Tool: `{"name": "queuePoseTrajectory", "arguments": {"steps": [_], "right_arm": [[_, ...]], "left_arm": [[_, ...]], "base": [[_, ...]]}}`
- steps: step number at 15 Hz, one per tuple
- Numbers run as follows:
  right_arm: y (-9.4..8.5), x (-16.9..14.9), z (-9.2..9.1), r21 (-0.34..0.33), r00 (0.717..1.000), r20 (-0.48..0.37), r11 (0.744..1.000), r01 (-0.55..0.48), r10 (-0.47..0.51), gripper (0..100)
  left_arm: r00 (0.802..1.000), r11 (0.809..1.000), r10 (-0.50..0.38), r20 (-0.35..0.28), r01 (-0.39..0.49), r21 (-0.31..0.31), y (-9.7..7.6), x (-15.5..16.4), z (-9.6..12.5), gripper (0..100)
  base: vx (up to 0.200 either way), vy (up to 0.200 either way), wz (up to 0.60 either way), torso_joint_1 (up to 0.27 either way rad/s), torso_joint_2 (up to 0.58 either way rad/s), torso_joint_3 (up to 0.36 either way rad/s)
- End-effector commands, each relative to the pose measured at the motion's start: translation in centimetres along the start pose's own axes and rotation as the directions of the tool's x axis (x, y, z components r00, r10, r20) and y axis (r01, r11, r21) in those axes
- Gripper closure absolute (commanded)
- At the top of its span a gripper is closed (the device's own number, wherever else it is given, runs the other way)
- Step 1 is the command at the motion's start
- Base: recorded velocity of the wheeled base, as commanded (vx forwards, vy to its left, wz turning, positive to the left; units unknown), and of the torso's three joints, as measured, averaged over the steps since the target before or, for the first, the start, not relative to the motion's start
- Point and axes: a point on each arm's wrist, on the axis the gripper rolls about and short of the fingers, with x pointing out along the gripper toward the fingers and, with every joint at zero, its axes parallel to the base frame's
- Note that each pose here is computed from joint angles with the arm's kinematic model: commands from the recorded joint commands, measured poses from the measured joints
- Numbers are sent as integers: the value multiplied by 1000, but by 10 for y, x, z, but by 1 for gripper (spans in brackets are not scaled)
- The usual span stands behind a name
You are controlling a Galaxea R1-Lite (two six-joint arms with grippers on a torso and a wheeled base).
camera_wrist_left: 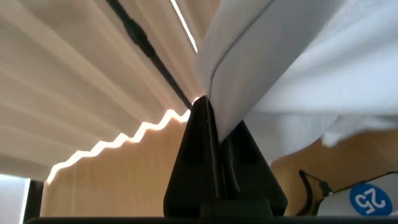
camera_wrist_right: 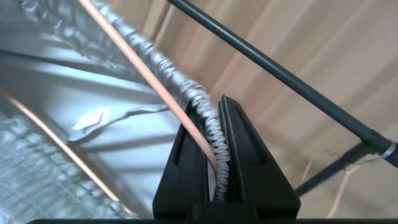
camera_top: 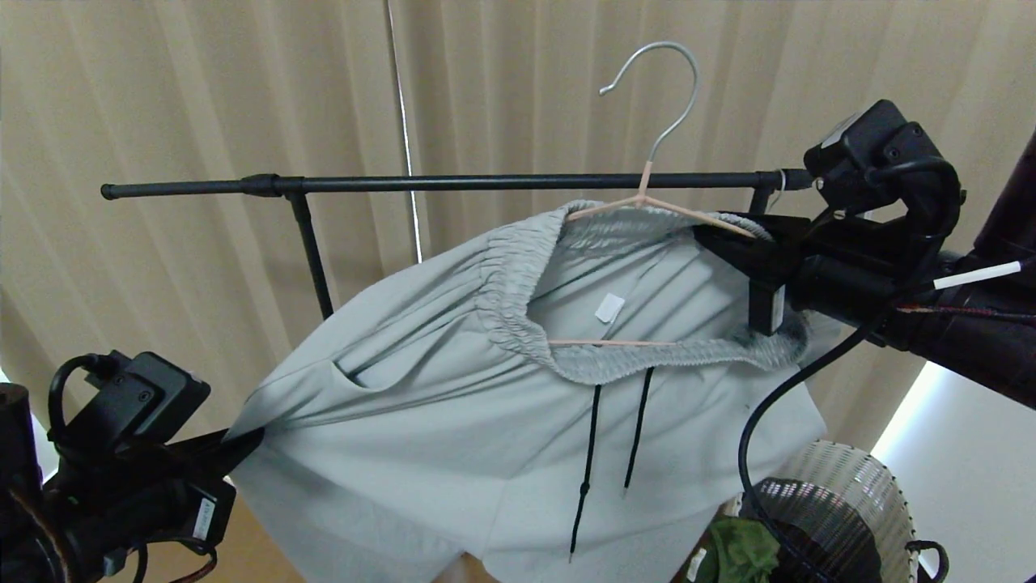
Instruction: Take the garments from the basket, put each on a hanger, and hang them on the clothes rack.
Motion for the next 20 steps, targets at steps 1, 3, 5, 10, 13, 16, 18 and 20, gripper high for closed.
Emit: {"name": "queuePoseTrajectory", "arguments": {"steps": [1,3,5,10,13,16,18,20], "right_arm": [[-3,-3,1,0,1000,5,1000,13,-13,100],[-2,-3,1,0,1000,3,1000,11,-11,100],[-4,-3,-1,0,1000,-11,1000,21,-21,100],[-11,-7,-17,-12,975,-209,998,69,-71,100],[-9,-11,-29,-29,931,-351,995,96,-100,100],[-17,-11,-38,-18,891,-426,986,168,-160,100],[-25,-9,-42,-3,879,-440,979,202,-183,100],[-32,-1,-46,10,868,-453,973,231,-202,100]], "left_arm": [[1000,1000,2,-21,-2,-3,0,3,-2,100],[1000,1000,-1,-20,1,-4,0,3,-2,100],[1000,1000,-2,-11,2,-11,0,2,-1,0],[986,998,45,159,-37,-56,2,-24,7,0],[975,996,69,211,-56,-66,-1,-42,-6,0],[952,989,96,291,-58,-135,2,-55,-1,0],[946,987,104,306,-60,-148,4,-56,5,0],[934,979,119,336,-53,-197,7,-58,14,0]], "base": [[0,0,0,0,0,0],[0,0,0,0,0,0],[0,0,0,0,0,0],[0,0,0,0,0,0],[0,0,0,0,0,0],[0,0,0,0,0,0],[0,0,0,0,0,0],[0,0,0,0,0,0]]}}
